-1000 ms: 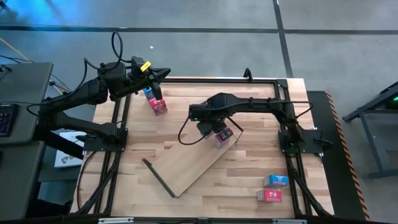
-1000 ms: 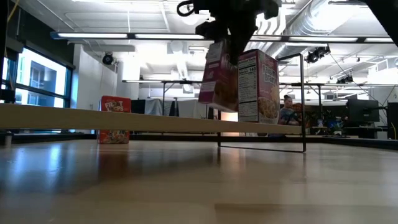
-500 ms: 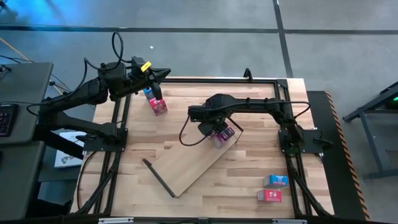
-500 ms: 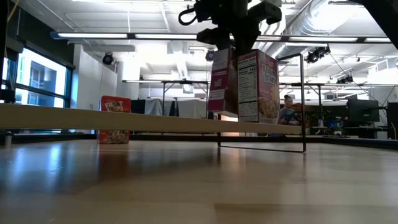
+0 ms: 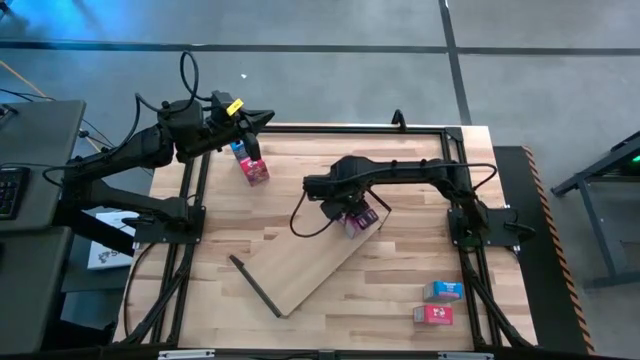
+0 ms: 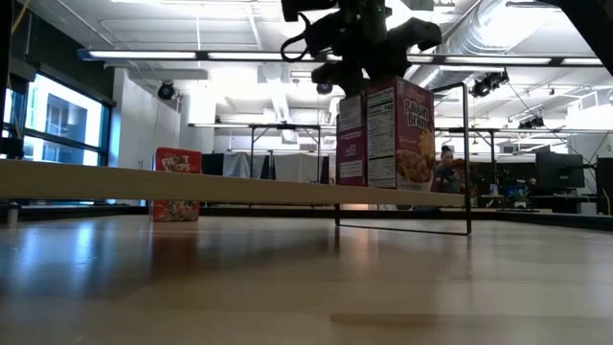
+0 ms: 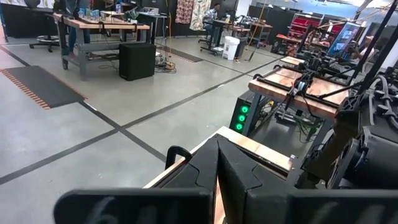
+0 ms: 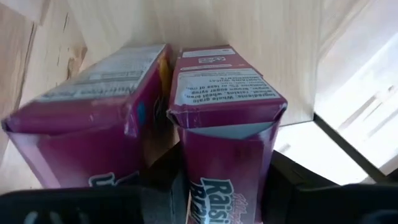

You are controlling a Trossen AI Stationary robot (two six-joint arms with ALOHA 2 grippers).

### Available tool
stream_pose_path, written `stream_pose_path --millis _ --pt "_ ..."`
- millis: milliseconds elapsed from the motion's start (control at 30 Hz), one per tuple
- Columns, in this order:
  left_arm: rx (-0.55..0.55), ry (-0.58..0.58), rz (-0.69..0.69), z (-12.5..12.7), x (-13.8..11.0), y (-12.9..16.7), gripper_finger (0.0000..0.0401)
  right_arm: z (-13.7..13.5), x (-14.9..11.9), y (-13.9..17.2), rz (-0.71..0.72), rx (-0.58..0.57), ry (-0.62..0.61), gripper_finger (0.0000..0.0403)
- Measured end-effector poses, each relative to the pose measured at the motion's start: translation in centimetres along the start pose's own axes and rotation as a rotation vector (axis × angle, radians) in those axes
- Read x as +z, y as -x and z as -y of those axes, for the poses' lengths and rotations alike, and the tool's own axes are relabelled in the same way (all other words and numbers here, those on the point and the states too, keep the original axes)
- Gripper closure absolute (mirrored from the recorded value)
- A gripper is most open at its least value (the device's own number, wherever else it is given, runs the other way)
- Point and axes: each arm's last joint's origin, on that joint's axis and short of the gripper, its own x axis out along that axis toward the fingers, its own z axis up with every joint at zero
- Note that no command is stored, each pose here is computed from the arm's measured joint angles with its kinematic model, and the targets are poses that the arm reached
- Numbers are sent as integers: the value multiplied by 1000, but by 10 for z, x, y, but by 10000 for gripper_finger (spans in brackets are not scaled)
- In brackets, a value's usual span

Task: Stack cereal on shelf
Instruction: Put the purple cereal box on the shelf aligned with the other purple cereal box, then put the top red cereal box on the shelf

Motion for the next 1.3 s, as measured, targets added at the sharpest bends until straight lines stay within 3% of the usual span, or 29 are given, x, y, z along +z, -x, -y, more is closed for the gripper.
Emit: stream_pose_path --millis 433,767,1067,1300 --pt "5 -10 -26 -1 -3 0 401 0 0 1 5 7 0 189" --pt "5 -9 -24 -1 -2 0 401 0 -1 7 7 9 -8 185" --pt "5 -9 -24 -1 -2 0 401 4 -2 37 101 -55 -30 185" --pt "5 -9 -24 -1 -2 0 401 6 -5 73 238 -112 -127 185"
